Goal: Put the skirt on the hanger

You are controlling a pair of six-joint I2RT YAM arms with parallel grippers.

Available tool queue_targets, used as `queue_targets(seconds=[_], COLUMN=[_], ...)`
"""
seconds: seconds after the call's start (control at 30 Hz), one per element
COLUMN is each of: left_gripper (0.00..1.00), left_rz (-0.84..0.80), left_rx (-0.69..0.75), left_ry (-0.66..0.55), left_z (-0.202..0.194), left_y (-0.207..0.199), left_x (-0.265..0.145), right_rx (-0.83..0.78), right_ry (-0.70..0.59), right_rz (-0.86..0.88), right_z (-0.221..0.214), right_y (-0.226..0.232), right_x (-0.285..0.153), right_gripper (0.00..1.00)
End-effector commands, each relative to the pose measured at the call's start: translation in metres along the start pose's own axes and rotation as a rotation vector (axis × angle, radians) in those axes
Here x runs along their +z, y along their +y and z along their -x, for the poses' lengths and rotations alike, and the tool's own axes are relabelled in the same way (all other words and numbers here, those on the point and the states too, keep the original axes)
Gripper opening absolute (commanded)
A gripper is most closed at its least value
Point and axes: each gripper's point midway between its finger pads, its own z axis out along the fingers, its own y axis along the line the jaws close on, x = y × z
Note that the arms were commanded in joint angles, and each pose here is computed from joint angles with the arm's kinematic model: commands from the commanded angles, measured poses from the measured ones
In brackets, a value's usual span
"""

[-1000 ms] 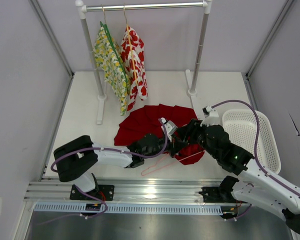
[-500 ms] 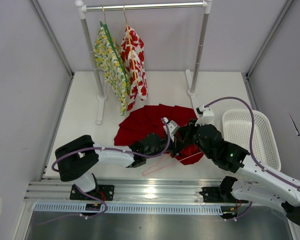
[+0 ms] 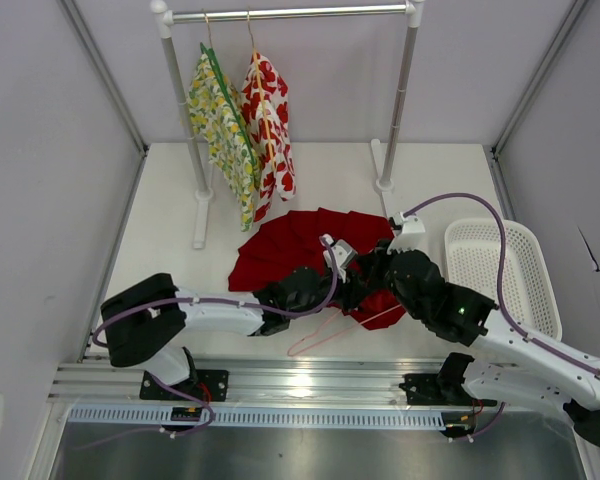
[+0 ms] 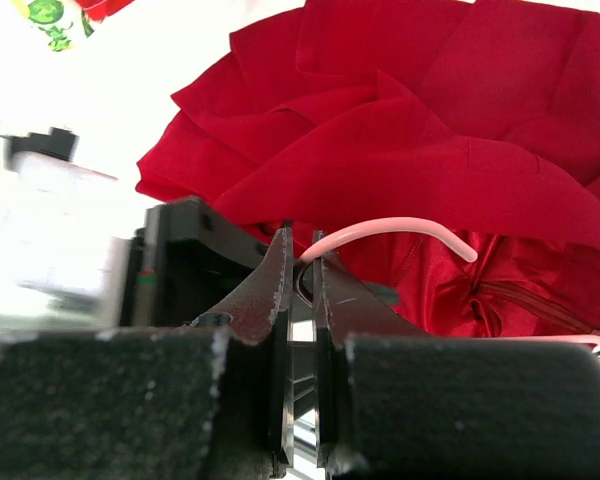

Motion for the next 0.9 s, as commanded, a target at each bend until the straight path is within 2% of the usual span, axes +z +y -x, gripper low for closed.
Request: queue_targets(seconds=[0.0,0.17,0.37,0.4,0.47,0.53,0.57,0.7,0.87], left_gripper=[0.4,0.46,0.48,0.48,0.49,0.49,0.49,0.49,0.5], left_rz=[0.018,0.022,0.07,0.09,0.152,0.253,0.319,0.572,0.723], left_rx=[0.018,0.025,0.032,0.027,0.026,0.007,0.011,-0.034,-0.035], left_ry=[-0.072,-0.068,-0.064,-0.095,-0.067,-0.094,-0.039,0.014,0.177], left_z=[0.028,0.027,0.03,0.042,0.035,0.047,0.035,0.02,-0.02], left_y=[-0.002,0.0,0.01,0.012,0.024,0.039,0.052,0.093,0.12], left_x=[-0.011,-0.024,-0.05,-0.058,-0.069,-0.083,-0.092,-0.125,-0.144], right_rx=[0.005,0.002,0.005,0.004,0.004,0.008,0.009,0.01,0.011], right_ry=[-0.064,-0.059,-0.068,-0.067,-0.065,-0.066,-0.066,-0.07,-0.075], right_rz=[-0.024,-0.044,-0.056,-0.057,-0.056,-0.055,-0.057,-0.065,-0.061], right_z=[0.024,0.022,0.024,0.024,0.023,0.023,0.023,0.024,0.026], right_y=[0.0,-0.002,-0.002,-0.002,-0.001,0.0,0.0,-0.001,0.001], right_x=[-0.006,-0.002,-0.001,0.001,0.002,0.003,0.003,0.005,0.006], right_gripper=[0.0,0.0,0.0,0.0,0.0,0.0,0.0,0.0,0.0])
